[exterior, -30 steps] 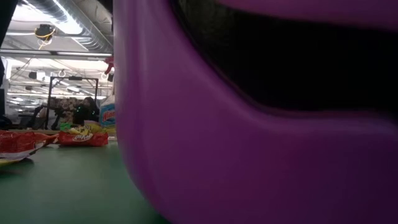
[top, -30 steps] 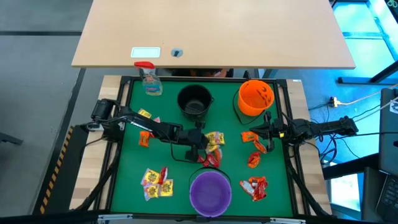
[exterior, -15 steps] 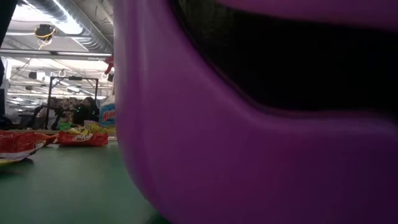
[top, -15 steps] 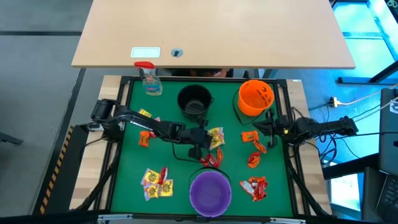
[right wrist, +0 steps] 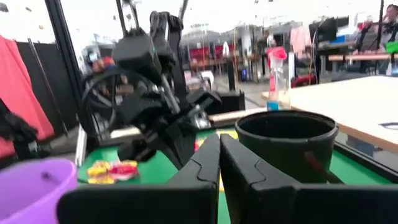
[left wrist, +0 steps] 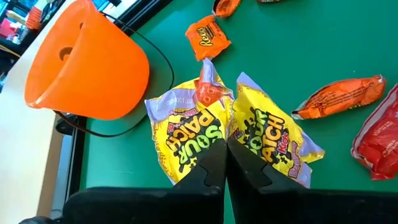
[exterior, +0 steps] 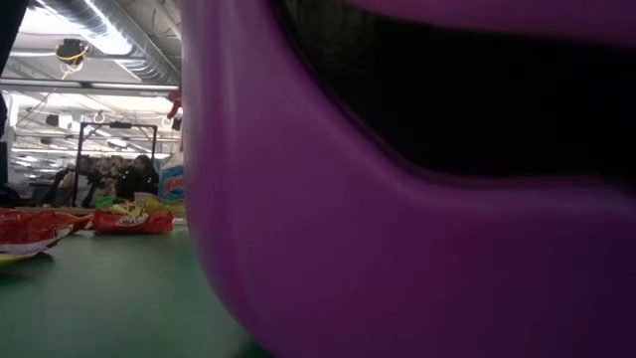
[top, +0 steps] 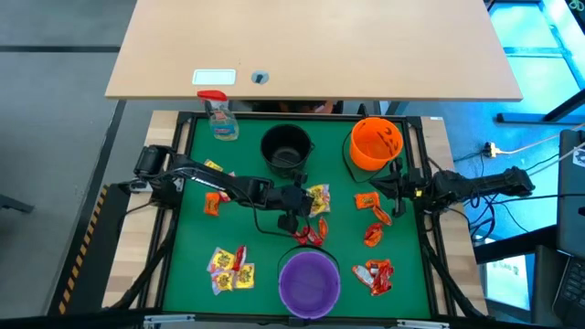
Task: Sort candy
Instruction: Put the yellow candy into the violet bucket
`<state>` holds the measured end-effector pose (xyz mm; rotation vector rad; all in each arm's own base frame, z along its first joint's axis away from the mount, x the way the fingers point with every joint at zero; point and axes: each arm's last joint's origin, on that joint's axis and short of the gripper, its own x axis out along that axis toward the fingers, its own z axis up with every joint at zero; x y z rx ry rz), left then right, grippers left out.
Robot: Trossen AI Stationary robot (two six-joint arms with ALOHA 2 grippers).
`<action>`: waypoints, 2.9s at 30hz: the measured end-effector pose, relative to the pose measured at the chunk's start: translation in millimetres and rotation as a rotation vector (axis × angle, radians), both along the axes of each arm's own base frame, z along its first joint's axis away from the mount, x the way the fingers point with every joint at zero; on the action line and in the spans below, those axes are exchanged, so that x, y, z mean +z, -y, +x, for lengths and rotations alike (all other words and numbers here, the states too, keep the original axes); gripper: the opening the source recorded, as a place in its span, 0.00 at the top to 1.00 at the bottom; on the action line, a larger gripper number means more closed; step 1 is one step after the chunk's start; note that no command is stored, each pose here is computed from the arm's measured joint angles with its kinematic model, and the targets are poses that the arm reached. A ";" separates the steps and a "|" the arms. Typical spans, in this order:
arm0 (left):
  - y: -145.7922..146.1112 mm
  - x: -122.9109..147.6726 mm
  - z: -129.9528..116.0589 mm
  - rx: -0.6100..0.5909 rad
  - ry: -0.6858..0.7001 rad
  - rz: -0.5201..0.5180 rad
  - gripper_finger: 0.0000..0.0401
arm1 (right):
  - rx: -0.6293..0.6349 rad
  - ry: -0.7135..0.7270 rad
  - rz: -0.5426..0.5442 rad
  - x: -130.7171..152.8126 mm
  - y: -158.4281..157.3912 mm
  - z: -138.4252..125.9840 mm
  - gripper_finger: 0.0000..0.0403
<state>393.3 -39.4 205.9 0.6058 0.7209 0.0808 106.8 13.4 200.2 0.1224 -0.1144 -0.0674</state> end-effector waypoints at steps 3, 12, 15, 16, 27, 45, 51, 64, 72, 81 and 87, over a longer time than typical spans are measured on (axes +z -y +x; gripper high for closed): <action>0.0 0.1 0.1 0.000 0.001 0.000 1.00 | -0.001 -0.088 -0.021 7.9 -1.6 8.1 0.97; -0.3 -0.1 0.2 -0.016 -0.001 -0.012 1.00 | -0.009 -0.327 -0.104 7.8 -7.6 39.9 0.97; 0.4 -0.3 0.3 -0.033 -0.004 -0.027 1.00 | -0.011 -0.399 -0.168 4.8 -9.9 51.7 0.97; 0.6 -0.3 0.2 -0.034 -0.004 -0.027 1.00 | -0.009 -0.418 -0.197 5.0 -10.7 56.0 0.97; 0.5 -1.2 -0.4 -0.035 -0.015 -0.026 1.00 | -0.008 -0.587 -0.442 3.7 -18.5 101.1 0.75; 1.0 5.5 2.1 -0.063 -0.029 -0.004 1.00 | 0.011 -0.620 -0.648 -11.3 -24.6 125.8 0.41; 1.1 5.4 2.3 -0.089 -0.033 -0.016 1.00 | 0.021 -0.611 -0.711 -18.7 -29.3 133.3 0.41; 1.0 5.8 2.5 -0.096 -0.033 -0.013 1.00 | 0.000 -0.606 -0.757 -28.7 -30.5 142.7 0.45; 0.9 5.9 2.5 -0.096 -0.033 -0.012 1.00 | -0.004 -0.606 -0.760 -28.5 -30.3 142.7 0.77; -1.9 5.5 1.5 -0.036 -0.043 0.038 1.00 | -0.025 -0.608 -0.753 -28.1 -29.2 142.9 0.96; -7.5 3.2 -0.9 0.012 -0.081 0.073 0.97 | -0.089 -0.624 -0.761 -27.7 -27.5 142.6 0.98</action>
